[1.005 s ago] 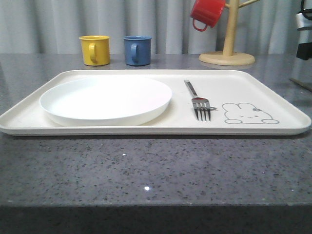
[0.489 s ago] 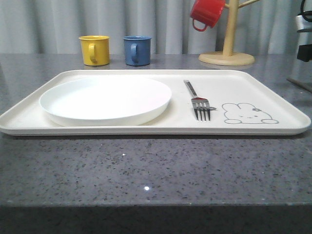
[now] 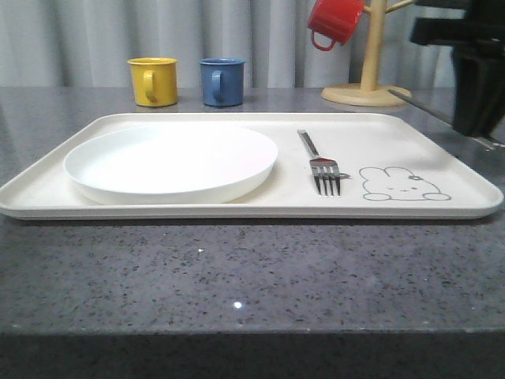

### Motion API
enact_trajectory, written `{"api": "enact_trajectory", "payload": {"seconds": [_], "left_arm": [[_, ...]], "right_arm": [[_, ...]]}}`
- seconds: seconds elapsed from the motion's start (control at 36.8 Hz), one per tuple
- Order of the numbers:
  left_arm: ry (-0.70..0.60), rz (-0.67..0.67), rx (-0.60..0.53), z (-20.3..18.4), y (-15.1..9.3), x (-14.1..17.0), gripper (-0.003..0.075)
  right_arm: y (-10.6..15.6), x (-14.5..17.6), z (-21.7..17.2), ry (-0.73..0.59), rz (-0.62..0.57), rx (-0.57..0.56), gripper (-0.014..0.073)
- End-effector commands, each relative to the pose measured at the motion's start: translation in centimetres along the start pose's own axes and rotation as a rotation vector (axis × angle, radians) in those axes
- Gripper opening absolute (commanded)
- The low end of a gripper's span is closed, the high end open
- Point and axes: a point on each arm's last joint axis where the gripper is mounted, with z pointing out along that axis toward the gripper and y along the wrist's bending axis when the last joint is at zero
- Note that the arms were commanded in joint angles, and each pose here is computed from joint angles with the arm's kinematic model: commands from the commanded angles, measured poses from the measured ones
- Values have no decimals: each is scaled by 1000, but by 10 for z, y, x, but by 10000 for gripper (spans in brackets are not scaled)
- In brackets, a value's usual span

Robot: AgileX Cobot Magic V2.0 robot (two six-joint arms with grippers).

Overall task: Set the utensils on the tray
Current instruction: 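Carry the chopsticks onto the tray beside the fork and release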

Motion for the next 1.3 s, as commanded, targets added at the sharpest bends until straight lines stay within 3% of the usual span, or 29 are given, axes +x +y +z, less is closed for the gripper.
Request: {"api": "enact_trajectory", "payload": {"seconds": [0.0,0.27,0.71,1.03,1.28], "left_arm": [[-90,-9,-3,-7,-1,-11,369],[-90,-9,-3,-7,-1,-11,369],[-90,-9,-3,-7,-1,-11,369],[-90,-9,-3,-7,-1,-11,369],[-90,-9,-3,-7,-1,-11,369]], "right_arm": [[33,8,-27,-30,-36,-107,-22],[64,7,-16,-47,60,-154,-22],[72,-2,13,4,200,-145,17],[69,-3,15,-5,191,-121,204],[69,-5,13,-26,181,-117,218]]}}
